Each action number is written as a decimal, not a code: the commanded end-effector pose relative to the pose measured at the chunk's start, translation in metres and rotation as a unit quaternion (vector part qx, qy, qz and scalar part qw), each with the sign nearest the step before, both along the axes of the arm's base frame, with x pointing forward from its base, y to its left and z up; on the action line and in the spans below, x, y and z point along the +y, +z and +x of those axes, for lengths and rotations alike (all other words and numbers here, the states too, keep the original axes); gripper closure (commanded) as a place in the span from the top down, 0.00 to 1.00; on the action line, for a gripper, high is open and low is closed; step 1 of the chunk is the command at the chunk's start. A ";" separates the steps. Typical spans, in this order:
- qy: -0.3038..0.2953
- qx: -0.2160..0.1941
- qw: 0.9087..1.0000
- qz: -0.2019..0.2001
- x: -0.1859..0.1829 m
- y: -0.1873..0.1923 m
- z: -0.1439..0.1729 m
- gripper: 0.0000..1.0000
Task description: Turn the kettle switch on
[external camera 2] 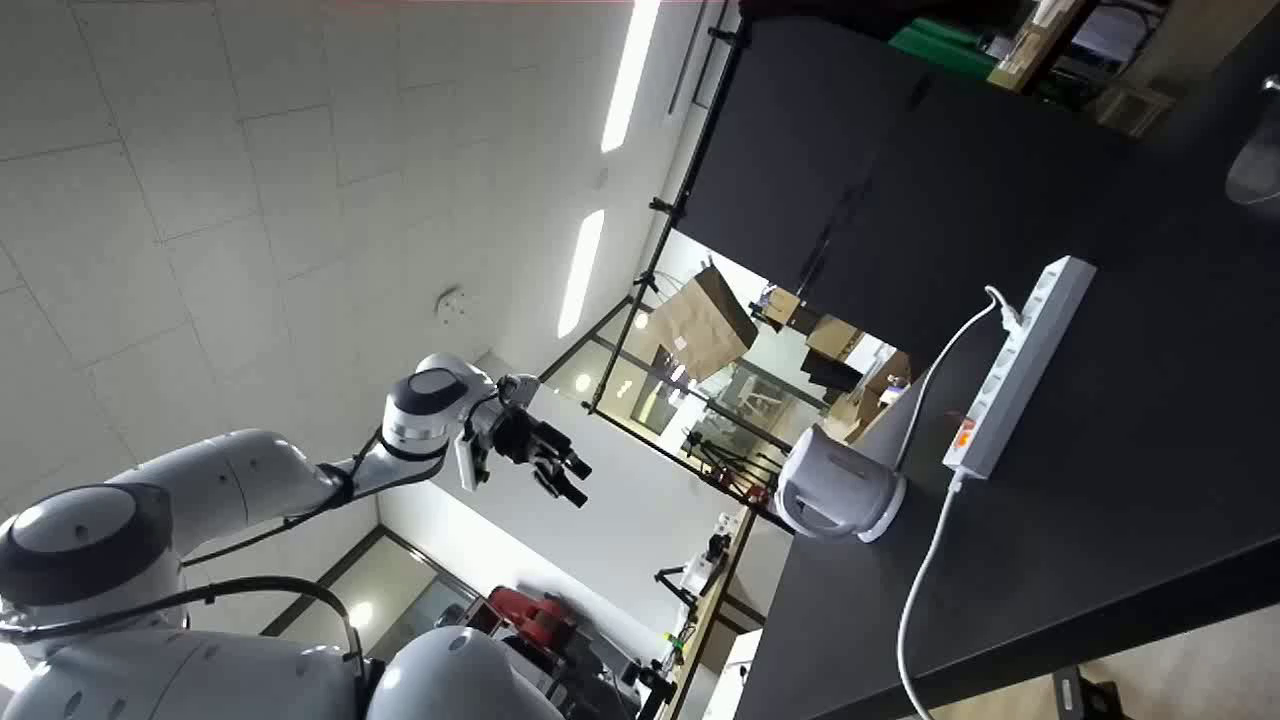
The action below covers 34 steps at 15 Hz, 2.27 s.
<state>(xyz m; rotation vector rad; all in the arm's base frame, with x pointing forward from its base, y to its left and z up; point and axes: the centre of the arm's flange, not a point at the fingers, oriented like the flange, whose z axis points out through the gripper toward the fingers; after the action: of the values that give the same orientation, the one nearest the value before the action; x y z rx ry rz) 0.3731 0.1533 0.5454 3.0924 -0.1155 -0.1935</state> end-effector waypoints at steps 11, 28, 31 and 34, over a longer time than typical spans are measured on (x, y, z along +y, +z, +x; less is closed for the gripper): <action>-0.010 -0.006 1.000 -0.003 -0.002 -0.003 0.004 1.00; -0.017 -0.154 0.988 -0.027 -0.037 -0.098 0.131 1.00; -0.018 -0.154 0.988 -0.028 -0.037 -0.100 0.135 1.00; -0.019 -0.155 0.987 -0.029 -0.037 -0.098 0.136 1.00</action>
<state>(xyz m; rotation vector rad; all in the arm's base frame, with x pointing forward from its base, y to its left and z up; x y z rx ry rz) 0.5089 0.1166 0.4470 3.0390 -0.1858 0.2869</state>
